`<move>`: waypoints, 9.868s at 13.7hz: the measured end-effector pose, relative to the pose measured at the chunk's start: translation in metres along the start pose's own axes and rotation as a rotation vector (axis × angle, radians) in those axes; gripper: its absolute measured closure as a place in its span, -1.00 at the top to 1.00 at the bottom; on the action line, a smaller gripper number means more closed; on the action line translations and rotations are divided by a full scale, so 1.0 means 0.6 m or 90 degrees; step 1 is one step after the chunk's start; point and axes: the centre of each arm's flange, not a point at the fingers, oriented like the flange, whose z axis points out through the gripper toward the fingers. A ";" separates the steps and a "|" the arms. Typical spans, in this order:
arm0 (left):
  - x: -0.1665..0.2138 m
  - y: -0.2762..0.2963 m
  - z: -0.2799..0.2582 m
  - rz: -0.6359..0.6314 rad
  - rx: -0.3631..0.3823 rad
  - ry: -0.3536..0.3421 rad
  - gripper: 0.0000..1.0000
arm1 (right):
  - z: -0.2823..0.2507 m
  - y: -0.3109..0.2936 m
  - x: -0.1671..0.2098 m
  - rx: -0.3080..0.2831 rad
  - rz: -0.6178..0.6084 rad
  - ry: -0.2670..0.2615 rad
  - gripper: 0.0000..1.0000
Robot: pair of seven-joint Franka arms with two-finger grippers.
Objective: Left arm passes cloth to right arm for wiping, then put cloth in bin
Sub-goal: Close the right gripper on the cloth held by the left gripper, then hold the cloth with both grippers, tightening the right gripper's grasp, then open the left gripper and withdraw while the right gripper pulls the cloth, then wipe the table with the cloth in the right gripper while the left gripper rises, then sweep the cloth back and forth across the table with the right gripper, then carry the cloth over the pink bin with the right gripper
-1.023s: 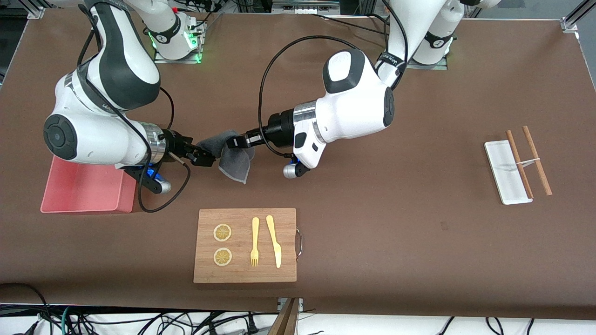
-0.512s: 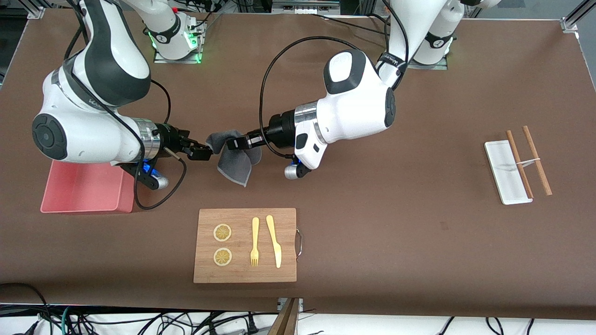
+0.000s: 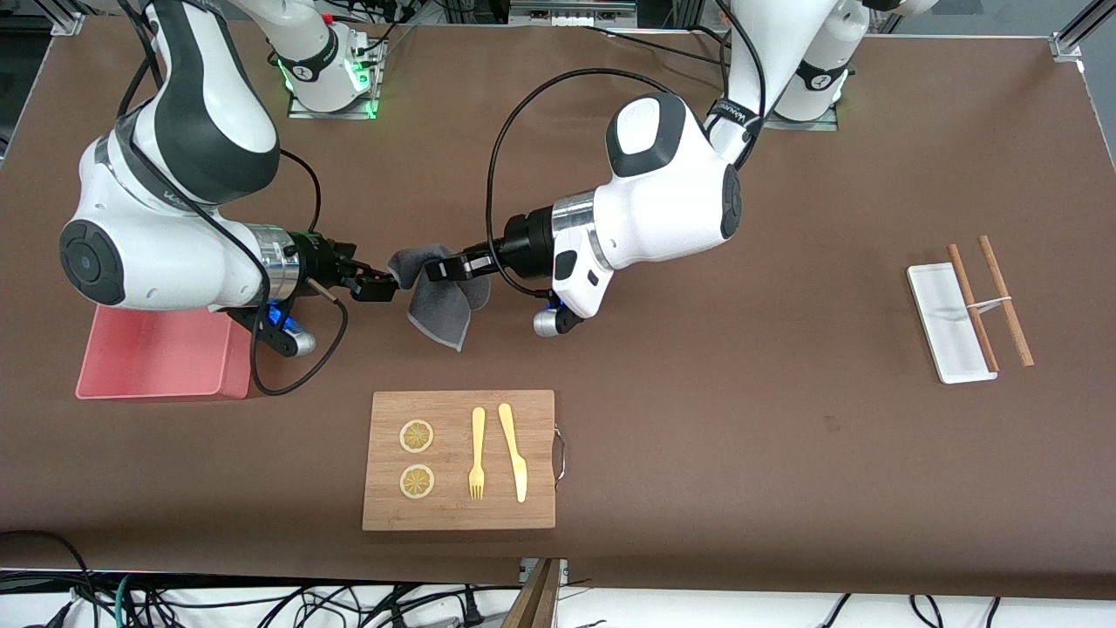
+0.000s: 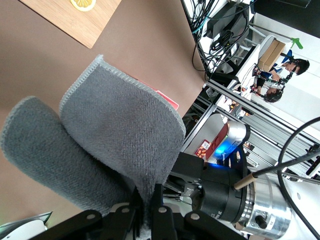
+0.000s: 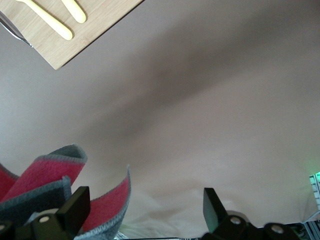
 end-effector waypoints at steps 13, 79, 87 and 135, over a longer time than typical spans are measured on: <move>0.005 0.001 -0.005 -0.001 -0.002 0.003 -0.82 | -0.003 0.009 0.047 0.136 0.092 -0.084 1.00; 0.019 -0.190 -0.682 0.160 0.726 0.190 1.00 | 0.246 0.009 0.096 -0.191 -0.084 0.026 -0.96; 0.027 -0.164 -0.774 0.297 0.747 0.242 1.00 | 0.116 0.219 0.235 -0.338 -0.234 0.008 -0.96; 0.054 -0.144 -0.740 0.284 0.729 0.183 1.00 | 0.113 0.192 0.211 -0.348 -0.330 0.009 -0.96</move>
